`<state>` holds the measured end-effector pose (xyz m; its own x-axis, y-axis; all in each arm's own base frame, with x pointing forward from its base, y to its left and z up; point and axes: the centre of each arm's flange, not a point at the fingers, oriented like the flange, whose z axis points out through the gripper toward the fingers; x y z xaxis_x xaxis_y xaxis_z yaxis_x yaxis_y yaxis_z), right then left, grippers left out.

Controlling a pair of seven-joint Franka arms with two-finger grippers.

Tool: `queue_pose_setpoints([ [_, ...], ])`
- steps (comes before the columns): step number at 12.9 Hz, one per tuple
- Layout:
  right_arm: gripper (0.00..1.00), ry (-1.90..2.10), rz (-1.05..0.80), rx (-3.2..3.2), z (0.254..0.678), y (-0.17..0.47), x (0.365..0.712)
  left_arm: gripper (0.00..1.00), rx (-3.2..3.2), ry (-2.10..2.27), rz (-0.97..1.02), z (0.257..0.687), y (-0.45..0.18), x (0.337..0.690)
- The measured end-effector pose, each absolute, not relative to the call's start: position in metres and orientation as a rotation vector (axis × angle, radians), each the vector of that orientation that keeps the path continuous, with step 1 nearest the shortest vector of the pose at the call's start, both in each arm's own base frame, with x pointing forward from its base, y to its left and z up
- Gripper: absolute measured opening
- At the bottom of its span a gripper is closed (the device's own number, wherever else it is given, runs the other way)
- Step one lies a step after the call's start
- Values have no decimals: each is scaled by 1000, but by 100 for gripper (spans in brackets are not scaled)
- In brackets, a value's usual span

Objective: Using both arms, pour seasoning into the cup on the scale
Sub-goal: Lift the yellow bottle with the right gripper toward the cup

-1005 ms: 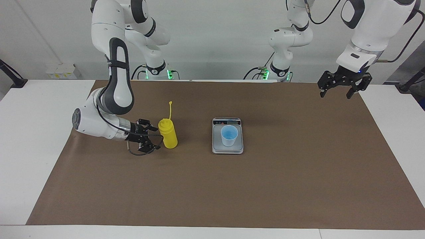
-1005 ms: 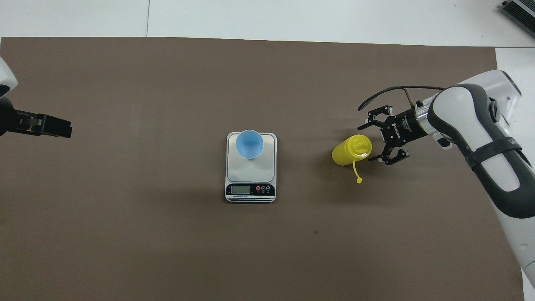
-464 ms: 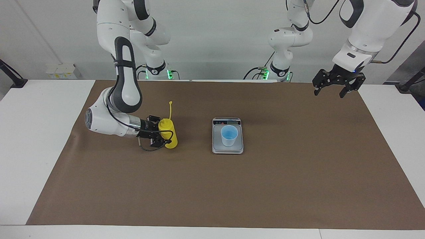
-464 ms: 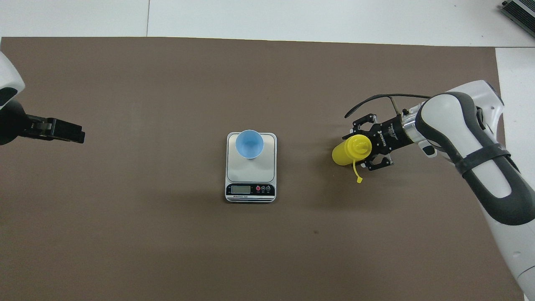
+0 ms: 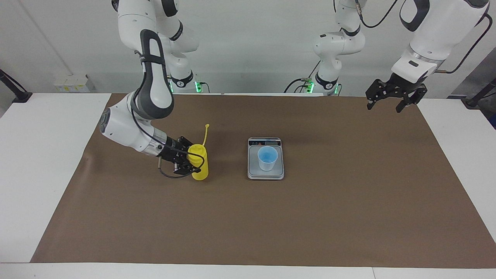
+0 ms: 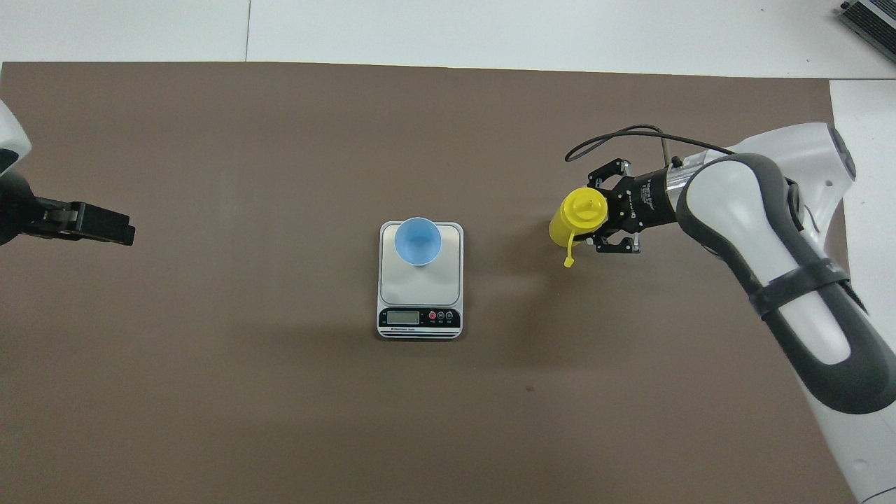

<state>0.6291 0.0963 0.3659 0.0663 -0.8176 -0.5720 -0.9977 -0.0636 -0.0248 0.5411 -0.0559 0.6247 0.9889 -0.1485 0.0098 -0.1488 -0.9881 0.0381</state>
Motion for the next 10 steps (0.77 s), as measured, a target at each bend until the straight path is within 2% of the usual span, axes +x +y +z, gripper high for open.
queue_pose_setpoints([
  [1,63,1832,510,-1987,374,116,631,100,3097,-233,9,625,-56,541],
  [3,52,1880,361,-2056,394,154,634,100,3100,-236,2,625,-57,540],
  [7,52,1884,119,-2007,432,201,643,100,3104,-226,5,625,-53,540],
  [10,52,1798,-65,-2184,432,228,637,100,3105,-226,5,625,-52,540],
])
